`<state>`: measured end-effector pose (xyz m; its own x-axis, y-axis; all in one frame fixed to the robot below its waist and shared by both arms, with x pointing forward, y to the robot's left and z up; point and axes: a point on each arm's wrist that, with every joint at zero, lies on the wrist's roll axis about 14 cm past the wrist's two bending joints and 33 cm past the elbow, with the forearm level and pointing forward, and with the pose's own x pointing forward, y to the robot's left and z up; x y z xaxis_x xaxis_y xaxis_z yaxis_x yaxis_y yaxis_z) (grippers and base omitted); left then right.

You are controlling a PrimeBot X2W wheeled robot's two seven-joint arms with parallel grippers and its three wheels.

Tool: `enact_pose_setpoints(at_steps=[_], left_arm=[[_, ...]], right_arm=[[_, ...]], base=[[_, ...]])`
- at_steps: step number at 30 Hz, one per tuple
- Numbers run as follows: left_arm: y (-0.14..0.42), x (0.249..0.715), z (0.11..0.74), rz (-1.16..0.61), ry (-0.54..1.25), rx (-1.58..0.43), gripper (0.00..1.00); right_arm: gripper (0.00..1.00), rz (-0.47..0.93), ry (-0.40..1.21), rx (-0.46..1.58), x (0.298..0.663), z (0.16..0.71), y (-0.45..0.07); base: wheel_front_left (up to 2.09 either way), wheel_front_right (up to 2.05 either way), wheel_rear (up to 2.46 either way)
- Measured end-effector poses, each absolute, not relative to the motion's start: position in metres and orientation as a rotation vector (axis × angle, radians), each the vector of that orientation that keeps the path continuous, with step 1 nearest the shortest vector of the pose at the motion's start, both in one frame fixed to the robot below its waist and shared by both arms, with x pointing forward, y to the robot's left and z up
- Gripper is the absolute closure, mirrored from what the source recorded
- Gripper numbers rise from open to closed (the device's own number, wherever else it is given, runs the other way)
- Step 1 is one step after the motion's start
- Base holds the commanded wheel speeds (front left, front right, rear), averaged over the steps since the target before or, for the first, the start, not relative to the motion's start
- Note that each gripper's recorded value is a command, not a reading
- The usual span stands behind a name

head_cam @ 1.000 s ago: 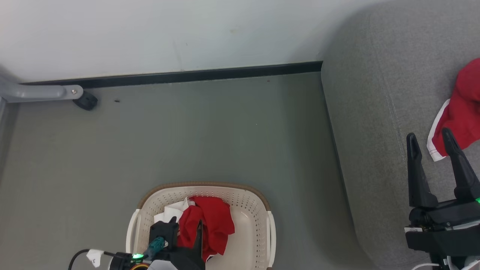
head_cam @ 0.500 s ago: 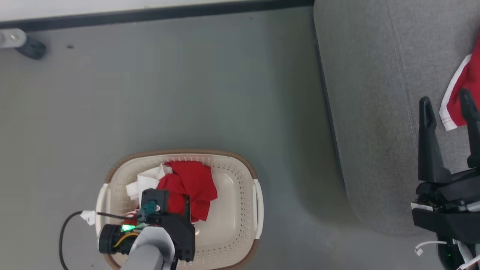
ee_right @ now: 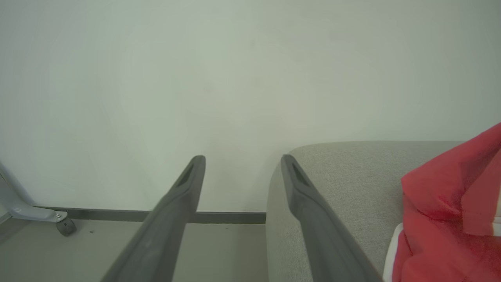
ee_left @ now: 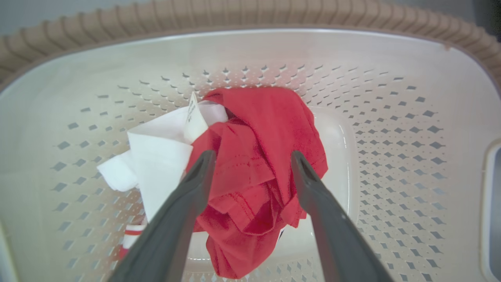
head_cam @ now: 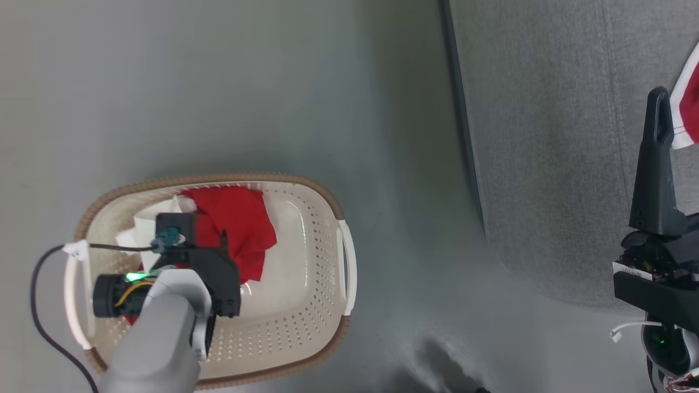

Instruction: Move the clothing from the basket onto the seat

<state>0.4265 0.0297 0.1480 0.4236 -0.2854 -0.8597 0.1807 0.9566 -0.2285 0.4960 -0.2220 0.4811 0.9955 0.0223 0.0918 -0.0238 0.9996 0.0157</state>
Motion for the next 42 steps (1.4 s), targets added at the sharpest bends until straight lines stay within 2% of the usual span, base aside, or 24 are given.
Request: enact_pose_setpoints(at_steps=[12,22,23,24,25,26,42], left_arm=[[0.036,0.421,0.083,-0.241,1.228,-0.112,0.00],[0.021,0.397,0.058,-0.225,1.341,-0.155,0.00],[0.022,0.396,0.057,-0.220,1.347,-0.156,0.25],[0.022,0.396,0.057,-0.213,1.351,-0.160,0.57],[0.023,0.395,0.056,-0.208,1.356,-0.163,0.81],[0.024,0.394,0.056,-0.205,1.360,-0.163,1.00],[0.029,0.401,0.064,-0.167,1.334,-0.166,1.00]], right_arm=[[0.00,-0.015,-0.011,-0.011,0.504,0.435,-0.235],[0.00,-0.029,0.016,-0.038,0.505,0.419,-0.243],[0.00,-0.029,0.017,-0.038,0.505,0.419,-0.243],[0.00,-0.027,0.018,-0.037,0.505,0.418,-0.242],[0.00,-0.025,0.018,-0.036,0.505,0.418,-0.242],[0.00,-0.024,0.018,-0.035,0.505,0.417,-0.242],[0.00,-0.016,0.029,-0.029,0.505,0.411,-0.239]], base=[[0.00,0.00,0.00],[0.00,0.00,0.00],[0.00,0.00,0.00],[0.00,0.00,0.00],[0.00,0.00,0.00],[0.00,0.00,0.00],[0.00,0.00,0.00]])
